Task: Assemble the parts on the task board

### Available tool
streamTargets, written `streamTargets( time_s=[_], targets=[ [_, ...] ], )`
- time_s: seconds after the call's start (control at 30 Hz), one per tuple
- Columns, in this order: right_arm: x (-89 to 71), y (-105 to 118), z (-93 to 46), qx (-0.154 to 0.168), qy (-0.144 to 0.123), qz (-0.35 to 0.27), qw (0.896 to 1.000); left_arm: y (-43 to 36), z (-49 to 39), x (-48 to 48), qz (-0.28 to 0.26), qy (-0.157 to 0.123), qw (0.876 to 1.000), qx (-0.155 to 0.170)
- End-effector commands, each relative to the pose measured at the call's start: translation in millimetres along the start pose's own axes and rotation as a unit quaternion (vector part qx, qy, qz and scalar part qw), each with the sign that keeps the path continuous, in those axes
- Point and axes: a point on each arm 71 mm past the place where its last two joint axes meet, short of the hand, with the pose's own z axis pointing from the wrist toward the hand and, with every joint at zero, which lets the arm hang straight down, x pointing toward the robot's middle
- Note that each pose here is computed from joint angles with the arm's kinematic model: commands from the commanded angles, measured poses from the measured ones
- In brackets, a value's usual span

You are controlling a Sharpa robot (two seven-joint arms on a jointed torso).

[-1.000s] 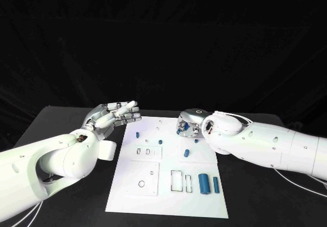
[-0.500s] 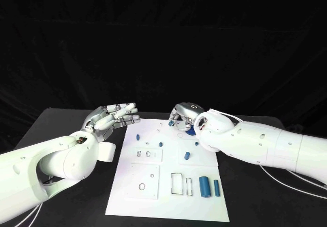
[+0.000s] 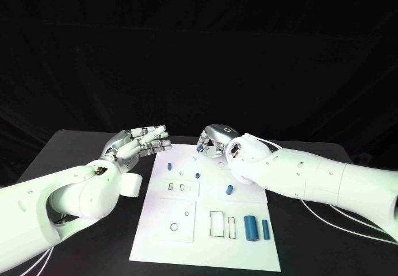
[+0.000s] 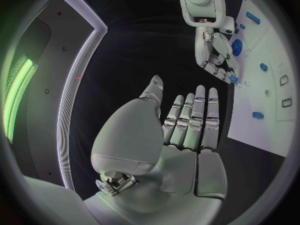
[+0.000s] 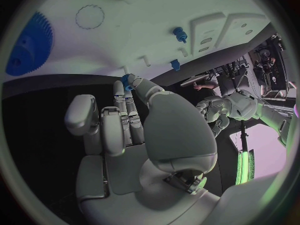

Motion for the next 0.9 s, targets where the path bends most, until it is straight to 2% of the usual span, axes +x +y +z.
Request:
streamTargets(
  time_s=[0.03,0.67,0.9],
  targets=[
    [3.5,0.5,0.8,-0.002,0.005,0.004,1.000,-1.3,0.1,4.0,-0.007,0.012,1.000,0.002],
    [9.0,-0.1,7.7,0.010,0.006,-0.005,1.000,-2.5,-0.6,6.7,-0.008,0.017,1.000,0.003],
    [11.4,1.7,9.5,0.013,0.018,-0.007,1.000,-2.7,-0.3,7.3,-0.009,0.018,1.000,0.003]
  ],
)
